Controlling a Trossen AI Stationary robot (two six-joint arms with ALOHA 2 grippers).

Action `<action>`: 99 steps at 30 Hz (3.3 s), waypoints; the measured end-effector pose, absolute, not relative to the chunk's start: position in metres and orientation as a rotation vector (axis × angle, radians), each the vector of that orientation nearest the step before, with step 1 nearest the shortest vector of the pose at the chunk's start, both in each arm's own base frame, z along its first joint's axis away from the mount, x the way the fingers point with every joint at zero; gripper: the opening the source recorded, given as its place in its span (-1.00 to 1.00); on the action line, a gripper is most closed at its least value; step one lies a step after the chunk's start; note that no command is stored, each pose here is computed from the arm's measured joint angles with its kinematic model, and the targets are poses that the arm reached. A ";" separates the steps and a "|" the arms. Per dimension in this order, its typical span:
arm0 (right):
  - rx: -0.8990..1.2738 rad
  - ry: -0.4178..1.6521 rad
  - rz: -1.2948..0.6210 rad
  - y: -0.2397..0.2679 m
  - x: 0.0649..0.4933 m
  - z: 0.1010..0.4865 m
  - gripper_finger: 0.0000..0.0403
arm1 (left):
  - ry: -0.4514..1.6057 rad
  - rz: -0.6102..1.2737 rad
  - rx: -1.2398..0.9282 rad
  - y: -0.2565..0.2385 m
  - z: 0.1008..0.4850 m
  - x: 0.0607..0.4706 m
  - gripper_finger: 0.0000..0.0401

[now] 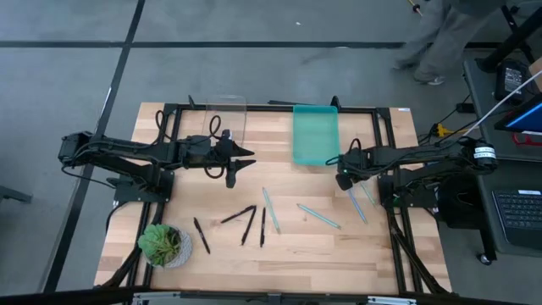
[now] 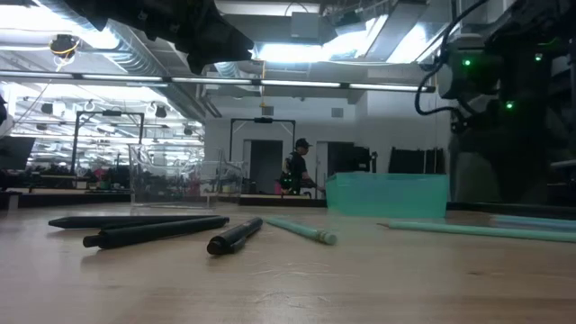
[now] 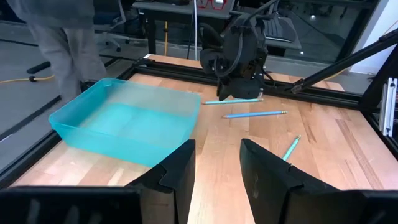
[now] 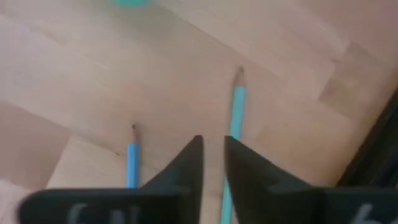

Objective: Sort pens & pencils
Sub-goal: Put the blue pencil into the blue bin

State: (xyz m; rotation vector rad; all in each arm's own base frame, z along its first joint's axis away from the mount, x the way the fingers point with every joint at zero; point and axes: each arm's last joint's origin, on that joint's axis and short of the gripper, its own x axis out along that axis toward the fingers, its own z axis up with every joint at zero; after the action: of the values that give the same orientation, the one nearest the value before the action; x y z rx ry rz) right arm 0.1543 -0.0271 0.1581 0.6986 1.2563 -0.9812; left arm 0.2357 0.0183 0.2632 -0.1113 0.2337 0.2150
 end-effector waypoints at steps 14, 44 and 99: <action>0.848 1.274 -1.070 -0.023 0.134 0.127 -0.05 | 0.233 0.215 -0.111 0.018 0.263 0.236 -0.40; 0.839 1.288 -0.933 -0.026 0.138 0.135 -0.92 | 0.232 0.215 -0.111 0.018 0.263 0.236 -0.40; 0.664 0.806 -0.757 -0.178 0.226 0.240 -0.13 | 0.233 0.216 -0.113 0.018 0.263 0.236 -0.40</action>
State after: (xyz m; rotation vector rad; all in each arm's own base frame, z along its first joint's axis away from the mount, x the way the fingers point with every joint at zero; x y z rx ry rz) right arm 0.2264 -0.1784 0.2403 0.6640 0.8060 -0.7569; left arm 0.2357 0.0184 0.2633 -0.1132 0.2325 0.2157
